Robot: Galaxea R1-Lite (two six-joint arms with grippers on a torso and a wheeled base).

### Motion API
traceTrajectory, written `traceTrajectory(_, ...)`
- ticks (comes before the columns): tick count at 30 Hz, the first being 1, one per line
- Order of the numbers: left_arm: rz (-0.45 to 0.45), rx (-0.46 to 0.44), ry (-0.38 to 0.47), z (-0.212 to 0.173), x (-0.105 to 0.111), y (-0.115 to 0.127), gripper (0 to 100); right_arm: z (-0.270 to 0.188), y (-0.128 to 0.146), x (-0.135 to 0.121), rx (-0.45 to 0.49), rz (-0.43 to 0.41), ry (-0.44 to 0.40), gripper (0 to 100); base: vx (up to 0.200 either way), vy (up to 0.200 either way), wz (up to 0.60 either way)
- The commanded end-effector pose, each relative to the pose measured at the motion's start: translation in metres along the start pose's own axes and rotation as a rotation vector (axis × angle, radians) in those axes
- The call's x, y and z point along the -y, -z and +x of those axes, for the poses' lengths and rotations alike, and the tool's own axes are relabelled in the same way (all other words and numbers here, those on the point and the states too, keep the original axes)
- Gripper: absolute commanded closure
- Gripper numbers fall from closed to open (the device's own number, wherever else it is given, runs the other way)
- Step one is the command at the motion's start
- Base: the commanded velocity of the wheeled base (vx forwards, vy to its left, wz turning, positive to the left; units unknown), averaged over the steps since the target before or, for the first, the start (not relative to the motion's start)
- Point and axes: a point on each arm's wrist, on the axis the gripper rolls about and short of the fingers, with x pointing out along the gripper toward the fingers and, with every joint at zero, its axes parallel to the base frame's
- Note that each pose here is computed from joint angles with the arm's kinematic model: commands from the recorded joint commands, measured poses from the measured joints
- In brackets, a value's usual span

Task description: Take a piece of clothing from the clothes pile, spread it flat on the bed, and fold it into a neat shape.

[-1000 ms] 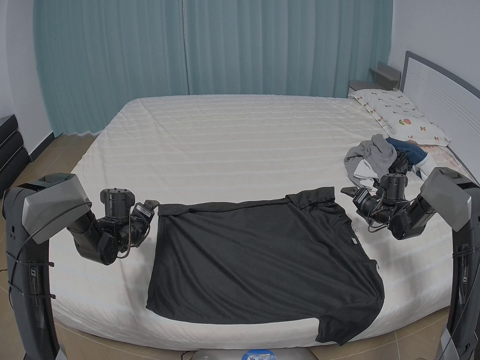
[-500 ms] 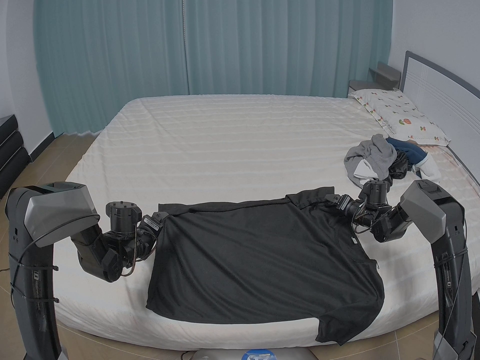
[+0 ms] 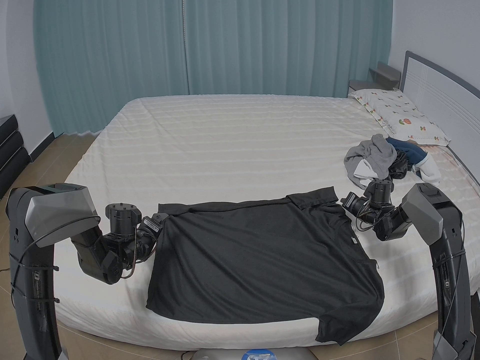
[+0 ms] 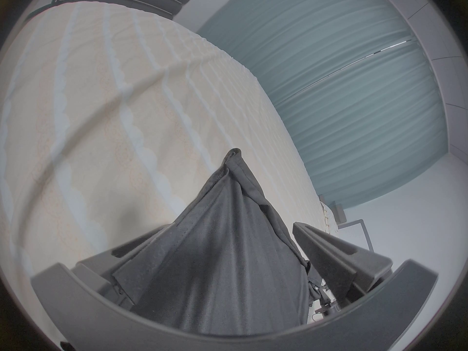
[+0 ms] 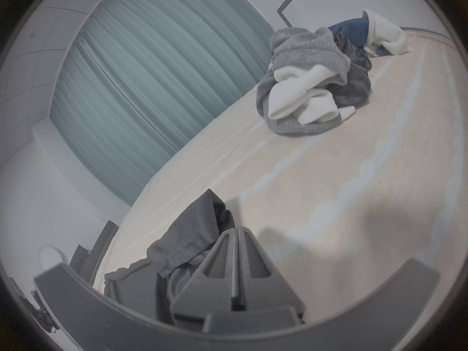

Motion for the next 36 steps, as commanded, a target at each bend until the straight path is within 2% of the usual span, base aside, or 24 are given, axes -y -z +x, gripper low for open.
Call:
traceTrajectory(1, 0.0, -0.003, -0.004, 0.001, -0.002, 0.001, 0, 0.003, -0.001, 0.003, 0.053, -0.009, -0.017, 100, 0.0, 0.0, 0.0)
traceTrajectory(10, 0.005, -0.003, -0.004, 0.001, -0.002, 0.001, 0, 0.002, -0.004, 0.002, 0.078, -0.012, -0.028, 100, 0.0, 0.0, 0.0)
traceTrajectory(11, 0.005, -0.003, -0.004, 0.001, -0.002, 0.001, 0, 0.002, -0.004, 0.002, 0.078, -0.012, -0.028, 0, 0.0, 0.0, 0.0)
traceTrajectory(13, 0.002, -0.002, -0.003, 0.001, -0.002, 0.001, 0, -0.005, -0.015, -0.011, 0.104, 0.003, -0.054, 0, 0.0, 0.0, 0.0)
traceTrajectory(15, 0.0, -0.003, -0.001, 0.001, -0.001, 0.001, 0, -0.018, -0.026, -0.029, 0.112, 0.068, -0.088, 0, 0.0, 0.0, 0.0)
traceTrajectory(17, -0.001, -0.001, 0.002, 0.001, 0.0, 0.0, 0, -0.032, -0.038, -0.054, 0.102, 0.173, -0.141, 0, 0.0, 0.0, 0.0)
traceTrajectory(20, -0.001, -0.001, 0.002, 0.001, 0.0, 0.0, 0, -0.039, -0.042, -0.074, 0.064, 0.25, -0.178, 0, 0.0, 0.0, 0.0)
traceTrajectory(29, 0.002, 0.003, 0.001, 0.001, -0.001, 0.001, 0, -0.024, -0.016, -0.114, -0.139, 0.255, -0.097, 0, 0.0, 0.0, 0.0)
traceTrajectory(36, -0.028, 0.014, 0.003, -0.001, 0.0, -0.001, 0, -0.015, -0.003, -0.12, -0.193, 0.256, -0.069, 0, 0.0, 0.0, 0.0)
